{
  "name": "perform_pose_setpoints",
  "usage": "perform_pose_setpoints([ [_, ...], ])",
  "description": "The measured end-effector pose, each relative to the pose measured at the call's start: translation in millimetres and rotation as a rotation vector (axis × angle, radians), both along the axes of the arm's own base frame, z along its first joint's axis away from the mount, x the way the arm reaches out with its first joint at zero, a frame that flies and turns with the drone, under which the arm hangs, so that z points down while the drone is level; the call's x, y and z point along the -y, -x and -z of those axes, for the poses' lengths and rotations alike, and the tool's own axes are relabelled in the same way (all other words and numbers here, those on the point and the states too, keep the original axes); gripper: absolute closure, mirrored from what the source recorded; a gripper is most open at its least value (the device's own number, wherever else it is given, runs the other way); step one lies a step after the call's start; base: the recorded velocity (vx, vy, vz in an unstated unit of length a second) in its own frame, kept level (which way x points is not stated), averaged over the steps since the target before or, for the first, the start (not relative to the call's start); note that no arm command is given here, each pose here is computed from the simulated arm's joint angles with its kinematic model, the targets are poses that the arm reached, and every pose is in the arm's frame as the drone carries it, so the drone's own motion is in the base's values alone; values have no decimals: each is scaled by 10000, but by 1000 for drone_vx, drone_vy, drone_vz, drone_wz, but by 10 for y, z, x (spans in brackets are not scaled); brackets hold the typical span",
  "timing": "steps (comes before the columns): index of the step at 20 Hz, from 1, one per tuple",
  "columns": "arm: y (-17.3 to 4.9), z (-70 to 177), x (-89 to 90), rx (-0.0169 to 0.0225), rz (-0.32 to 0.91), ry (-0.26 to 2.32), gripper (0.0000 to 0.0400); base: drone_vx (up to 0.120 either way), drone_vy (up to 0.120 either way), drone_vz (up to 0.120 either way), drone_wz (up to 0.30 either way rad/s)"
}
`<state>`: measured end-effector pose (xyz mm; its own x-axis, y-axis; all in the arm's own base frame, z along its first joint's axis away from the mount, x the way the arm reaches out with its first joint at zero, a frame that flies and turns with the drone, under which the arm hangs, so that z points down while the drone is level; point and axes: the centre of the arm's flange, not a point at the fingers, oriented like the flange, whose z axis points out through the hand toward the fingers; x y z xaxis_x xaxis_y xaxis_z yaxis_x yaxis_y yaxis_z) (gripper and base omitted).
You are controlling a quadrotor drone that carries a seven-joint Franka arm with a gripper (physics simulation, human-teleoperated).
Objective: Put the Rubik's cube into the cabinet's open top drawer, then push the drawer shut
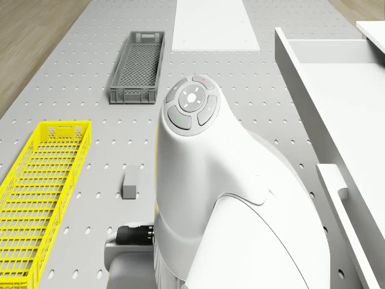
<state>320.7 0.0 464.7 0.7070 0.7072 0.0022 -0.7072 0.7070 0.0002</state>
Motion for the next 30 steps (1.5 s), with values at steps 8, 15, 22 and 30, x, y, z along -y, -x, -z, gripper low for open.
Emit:
perform_pose_setpoints([
  [8, 0, 0, 0, 0, 0, 0, 75, 0, -120, 120, 0],
  [15, 0, 0, 0, 0, 0, 0, 75, 0, -120, 11, 0],
  [22, 0, 0, 0, 0, 0, 0, 75, 0, -120, 29, 0],
  [30, 0, 0, 0, 0, 0, 0, 75, 0, -120, 0, 0],
])
